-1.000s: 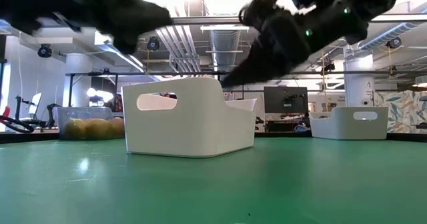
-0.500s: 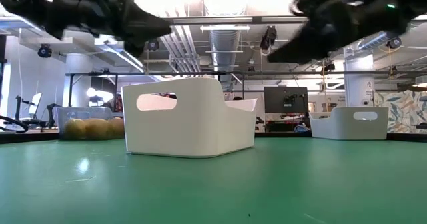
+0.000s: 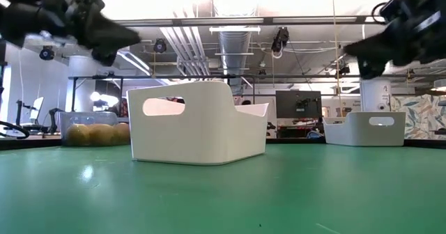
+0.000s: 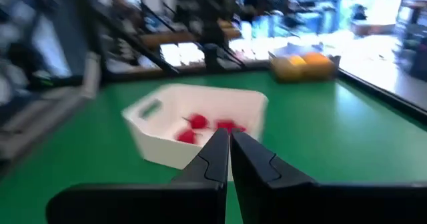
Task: Sort produce into baskets
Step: Return to Home Position
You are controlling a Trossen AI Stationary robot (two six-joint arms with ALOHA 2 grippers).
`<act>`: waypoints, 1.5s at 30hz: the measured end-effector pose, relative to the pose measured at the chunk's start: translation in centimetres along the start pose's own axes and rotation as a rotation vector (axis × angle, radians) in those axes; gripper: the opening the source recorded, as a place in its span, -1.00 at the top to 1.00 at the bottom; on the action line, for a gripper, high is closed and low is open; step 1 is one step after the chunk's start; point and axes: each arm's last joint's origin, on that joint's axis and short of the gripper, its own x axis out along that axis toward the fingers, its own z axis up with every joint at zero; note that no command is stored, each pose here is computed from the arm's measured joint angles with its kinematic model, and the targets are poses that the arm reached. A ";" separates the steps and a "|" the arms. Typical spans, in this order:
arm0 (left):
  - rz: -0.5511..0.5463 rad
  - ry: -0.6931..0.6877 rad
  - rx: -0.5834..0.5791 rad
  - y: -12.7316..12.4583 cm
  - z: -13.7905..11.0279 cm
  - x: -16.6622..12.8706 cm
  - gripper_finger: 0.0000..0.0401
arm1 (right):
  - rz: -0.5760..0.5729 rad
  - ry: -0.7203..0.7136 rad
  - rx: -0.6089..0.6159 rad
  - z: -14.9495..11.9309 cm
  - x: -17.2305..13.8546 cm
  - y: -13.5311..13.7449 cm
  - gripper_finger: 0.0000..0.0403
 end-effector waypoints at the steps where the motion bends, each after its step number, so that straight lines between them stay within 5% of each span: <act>1: -0.001 -0.008 0.000 0.1 -0.7 -0.4 0.79 | 0.028 -0.047 0.005 0.5 -0.4 0.1 0.95; 6: -0.018 -0.114 -0.053 0.5 -3.5 -1.6 0.79 | 0.149 -0.096 0.006 1.0 -1.9 0.3 0.95; 12: 0.042 -0.037 -0.139 0.8 -4.5 -2.0 0.79 | 0.291 -0.138 -0.004 1.4 -2.6 0.5 0.95; 23: 0.009 -0.086 -0.036 0.5 -4.2 -2.8 0.79 | 0.232 -0.159 -0.050 3.8 -3.3 0.1 0.95; 29: 0.006 -0.102 -0.019 0.5 -4.2 -3.6 0.79 | 0.223 -0.086 -0.013 0.7 -2.6 -0.1 0.95; 40: 0.082 -0.129 0.010 0.8 -4.2 -4.2 0.79 | 0.195 -0.041 -0.030 0.3 -2.4 -0.2 0.95; 45: 0.094 -0.083 0.119 0.8 -4.5 -3.9 0.79 | 0.194 -0.022 -0.028 0.1 -2.4 -0.2 0.95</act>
